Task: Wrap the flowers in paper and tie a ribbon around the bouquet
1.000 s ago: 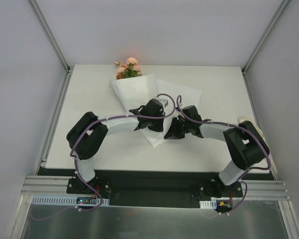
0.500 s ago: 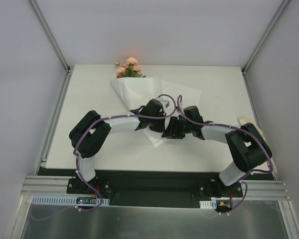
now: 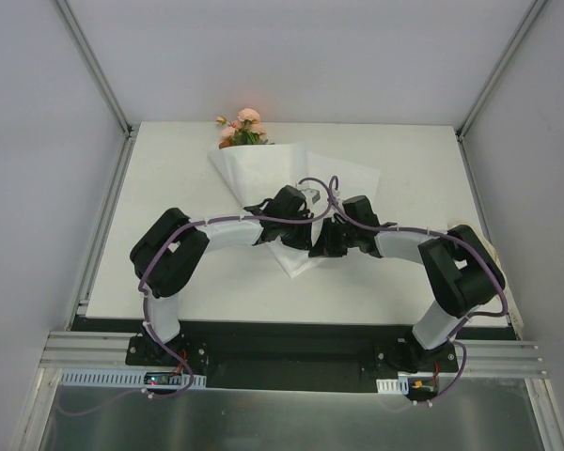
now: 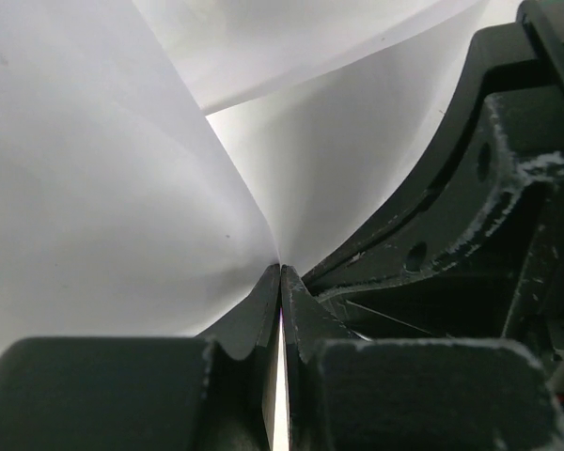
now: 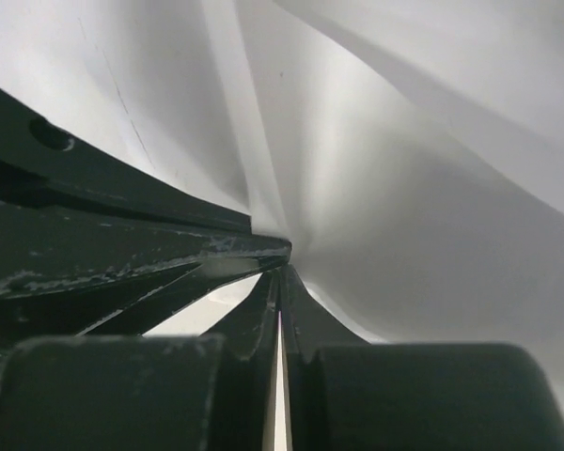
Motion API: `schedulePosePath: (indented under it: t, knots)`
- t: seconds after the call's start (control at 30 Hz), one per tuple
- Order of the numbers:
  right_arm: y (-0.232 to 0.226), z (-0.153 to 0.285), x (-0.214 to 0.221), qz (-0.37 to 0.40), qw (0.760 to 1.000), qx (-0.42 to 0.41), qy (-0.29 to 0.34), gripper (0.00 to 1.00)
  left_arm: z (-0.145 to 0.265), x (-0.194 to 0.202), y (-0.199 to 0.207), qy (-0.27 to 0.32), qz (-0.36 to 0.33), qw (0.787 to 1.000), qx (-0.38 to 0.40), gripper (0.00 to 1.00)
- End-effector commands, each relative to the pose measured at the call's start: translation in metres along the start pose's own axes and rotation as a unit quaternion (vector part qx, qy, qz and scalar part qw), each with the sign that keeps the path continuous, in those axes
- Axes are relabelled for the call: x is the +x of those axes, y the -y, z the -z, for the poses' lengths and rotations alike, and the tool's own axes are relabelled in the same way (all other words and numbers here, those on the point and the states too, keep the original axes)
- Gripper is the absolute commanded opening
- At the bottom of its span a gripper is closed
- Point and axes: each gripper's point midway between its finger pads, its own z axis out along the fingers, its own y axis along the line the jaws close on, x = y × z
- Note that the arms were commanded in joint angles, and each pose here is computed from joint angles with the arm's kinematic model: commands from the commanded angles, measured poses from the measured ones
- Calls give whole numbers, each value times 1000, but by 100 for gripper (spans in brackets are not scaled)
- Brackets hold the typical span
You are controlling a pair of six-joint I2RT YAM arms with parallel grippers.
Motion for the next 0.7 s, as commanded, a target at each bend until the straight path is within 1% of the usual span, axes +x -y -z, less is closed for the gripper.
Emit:
schedulePosePath:
  t: [0.0,0.03,0.1,0.13,0.17,0.2,0.27,0.3,0.33,0.37,0.4,0.43,0.47,0.5,0.53,0.57,0.63,0.67]
  knots:
    - [14,-5,-7,-4,999,33,13,1,5,-7,10,3,-12,999,39,0]
    - [19,-5,-3,-10,999,43,13,1,10,-10,10,6,-8,999,44,0]
    - [26,-5,-2,-21,998,60,19,1,20,-16,5,6,15,998,60,12]
    - [29,-5,0,-26,997,66,18,1,30,-19,3,12,25,997,66,22]
    - [31,-5,0,-30,997,70,18,1,38,-27,3,25,48,995,79,35]
    - [32,-5,1,-37,996,74,19,1,46,-31,3,34,58,993,93,40]
    - [34,-6,4,-41,996,77,17,1,69,-43,-8,66,77,990,95,54]
    - [35,-6,4,-43,996,78,17,1,78,-51,-9,84,76,989,99,56]
    - [35,-7,4,-45,996,78,16,1,93,-58,-17,106,83,986,96,56]
    - [34,-6,4,-45,996,77,17,1,99,-61,-21,118,91,984,95,56]
    - [34,-6,4,-45,996,77,17,1,105,-65,-27,132,99,982,95,52]
    - [34,-6,4,-46,996,77,18,1,111,-68,-32,154,103,977,104,47]
    - [34,-6,4,-48,996,78,19,1,117,-73,-45,169,135,971,105,42]
    - [32,-6,3,-47,996,74,19,1,118,-76,-50,180,147,966,113,36]
    - [32,-6,2,-47,996,74,19,1,114,-78,-56,190,155,962,123,24]
    - [31,-6,1,-46,996,71,20,1,115,-82,-60,194,177,955,139,20]
    - [29,-6,0,-45,996,69,21,1,105,-90,-68,206,185,947,160,12]
    - [29,-6,1,-44,996,69,19,1,101,-90,-70,200,201,944,170,10]
